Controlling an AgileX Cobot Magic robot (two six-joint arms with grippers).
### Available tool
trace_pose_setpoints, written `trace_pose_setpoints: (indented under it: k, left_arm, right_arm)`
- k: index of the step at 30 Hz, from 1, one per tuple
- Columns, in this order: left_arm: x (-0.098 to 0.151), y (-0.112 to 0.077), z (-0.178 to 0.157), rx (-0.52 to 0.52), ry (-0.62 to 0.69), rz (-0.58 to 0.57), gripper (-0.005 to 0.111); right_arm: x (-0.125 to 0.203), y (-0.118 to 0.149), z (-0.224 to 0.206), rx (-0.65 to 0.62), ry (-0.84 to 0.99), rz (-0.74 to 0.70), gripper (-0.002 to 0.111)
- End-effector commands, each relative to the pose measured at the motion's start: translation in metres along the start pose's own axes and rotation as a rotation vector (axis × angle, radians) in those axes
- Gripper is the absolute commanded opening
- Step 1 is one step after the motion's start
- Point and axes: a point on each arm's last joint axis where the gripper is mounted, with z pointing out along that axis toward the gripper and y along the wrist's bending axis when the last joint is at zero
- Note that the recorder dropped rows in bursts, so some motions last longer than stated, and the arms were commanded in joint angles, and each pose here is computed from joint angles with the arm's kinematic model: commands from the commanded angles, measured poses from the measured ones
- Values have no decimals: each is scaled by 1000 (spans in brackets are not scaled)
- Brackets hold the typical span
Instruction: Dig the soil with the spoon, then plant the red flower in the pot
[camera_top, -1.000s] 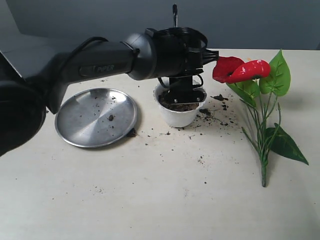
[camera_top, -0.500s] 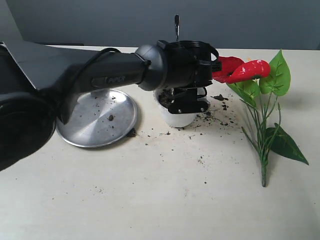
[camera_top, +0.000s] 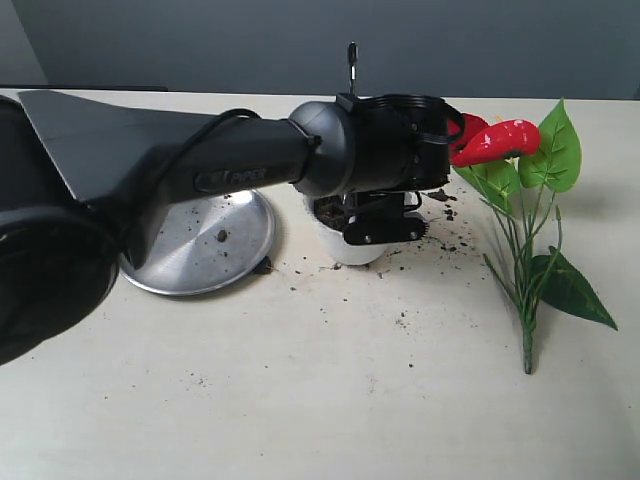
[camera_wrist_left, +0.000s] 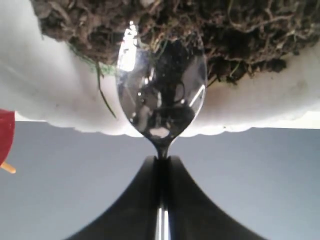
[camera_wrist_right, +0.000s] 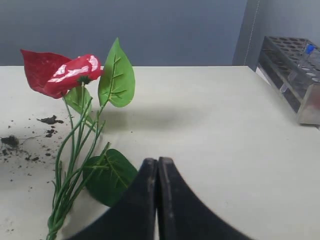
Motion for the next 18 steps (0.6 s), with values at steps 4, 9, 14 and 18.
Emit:
trace_pose_setpoints:
  k: [4,9,14,18]
  left_arm:
    - [7,-1,-13,1,13,-18,0]
    - [17,-2,-25,-19,26,-39,0]
    - [17,0,-34,-28,26,-42,0]
    - [17,1,-34,-31,31,-39,0]
  right_arm:
    - [0,0,0,5,-8,-4,-1]
    - [0,0,0,5,-8,-4,-1]
    - [0,0,0,5,-8,-4,-1]
    - [0,0,0,5,-8,-4,-1]
